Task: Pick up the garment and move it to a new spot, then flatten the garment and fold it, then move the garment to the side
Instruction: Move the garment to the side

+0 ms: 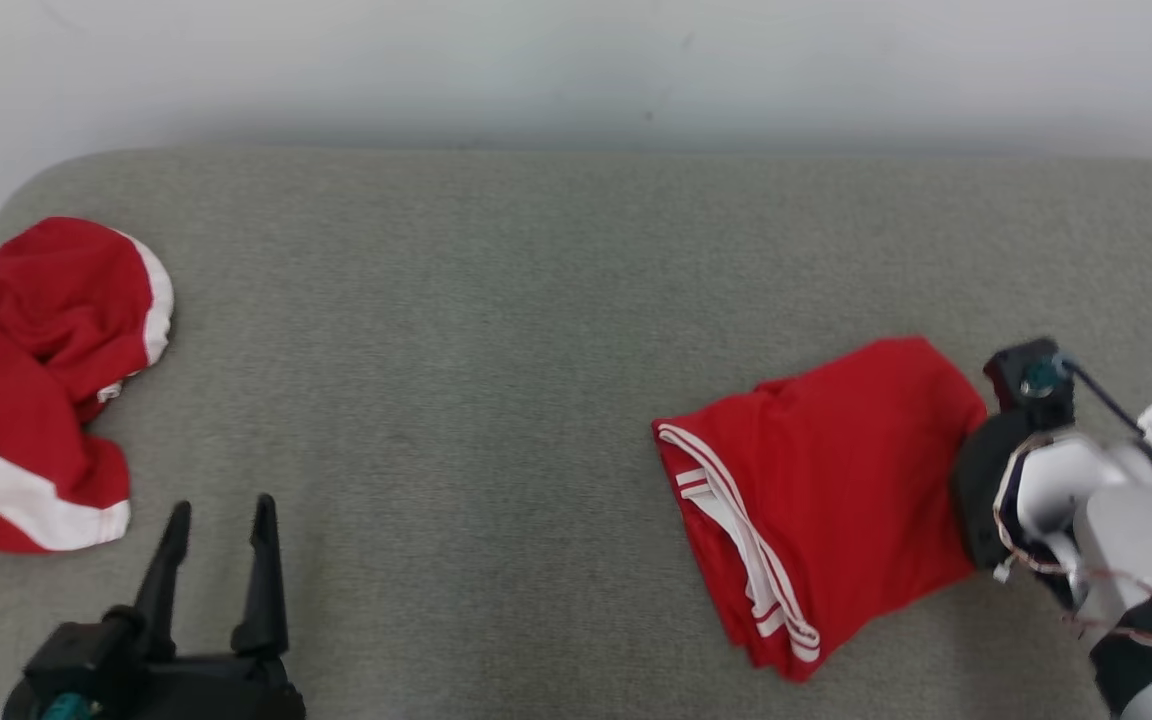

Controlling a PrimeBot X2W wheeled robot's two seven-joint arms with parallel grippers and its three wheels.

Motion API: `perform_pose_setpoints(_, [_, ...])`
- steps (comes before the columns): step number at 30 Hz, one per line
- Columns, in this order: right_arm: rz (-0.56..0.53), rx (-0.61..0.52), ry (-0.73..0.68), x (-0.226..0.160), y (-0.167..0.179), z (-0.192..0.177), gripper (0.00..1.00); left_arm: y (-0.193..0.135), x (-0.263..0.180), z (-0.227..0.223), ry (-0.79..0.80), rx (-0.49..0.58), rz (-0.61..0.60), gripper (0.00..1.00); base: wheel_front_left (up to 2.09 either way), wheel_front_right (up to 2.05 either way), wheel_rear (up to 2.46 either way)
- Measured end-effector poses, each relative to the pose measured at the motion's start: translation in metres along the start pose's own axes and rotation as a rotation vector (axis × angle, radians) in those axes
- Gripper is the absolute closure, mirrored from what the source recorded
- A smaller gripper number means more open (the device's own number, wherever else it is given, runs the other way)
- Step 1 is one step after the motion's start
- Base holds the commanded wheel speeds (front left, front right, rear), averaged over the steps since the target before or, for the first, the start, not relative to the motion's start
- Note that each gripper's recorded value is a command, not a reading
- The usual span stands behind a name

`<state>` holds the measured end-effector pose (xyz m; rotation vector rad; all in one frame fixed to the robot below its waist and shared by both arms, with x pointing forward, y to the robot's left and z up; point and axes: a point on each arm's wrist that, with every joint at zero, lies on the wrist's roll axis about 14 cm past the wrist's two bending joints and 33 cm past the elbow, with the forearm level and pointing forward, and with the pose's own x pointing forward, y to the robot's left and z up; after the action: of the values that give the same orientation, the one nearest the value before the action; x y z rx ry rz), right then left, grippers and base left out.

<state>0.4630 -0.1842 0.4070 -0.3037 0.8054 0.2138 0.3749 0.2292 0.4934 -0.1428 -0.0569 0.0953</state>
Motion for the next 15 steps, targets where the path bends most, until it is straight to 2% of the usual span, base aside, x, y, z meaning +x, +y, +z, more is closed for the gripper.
perform_pose_setpoints(5, [-0.063, -0.076, -0.08, -0.009, -0.038, 0.033, 1.0, -0.016, 0.025, 0.007, -0.036, -0.001, -0.049, 0.0, 0.0, 0.0, 0.0])
perform_pose_setpoints(8, [-0.112, -0.082, -0.113, -0.017, -0.065, 0.044, 1.0, -0.033, 0.039, 0.006, -0.043, 0.004, -0.1, 0.0, 0.0, 0.0, 0.0])
perform_pose_setpoints(15, [-0.272, -0.036, -0.125, -0.036, -0.144, 0.034, 1.0, -0.08, 0.072, 0.002, -0.068, 0.012, -0.252, 0.0, 0.0, 0.0, 0.0])
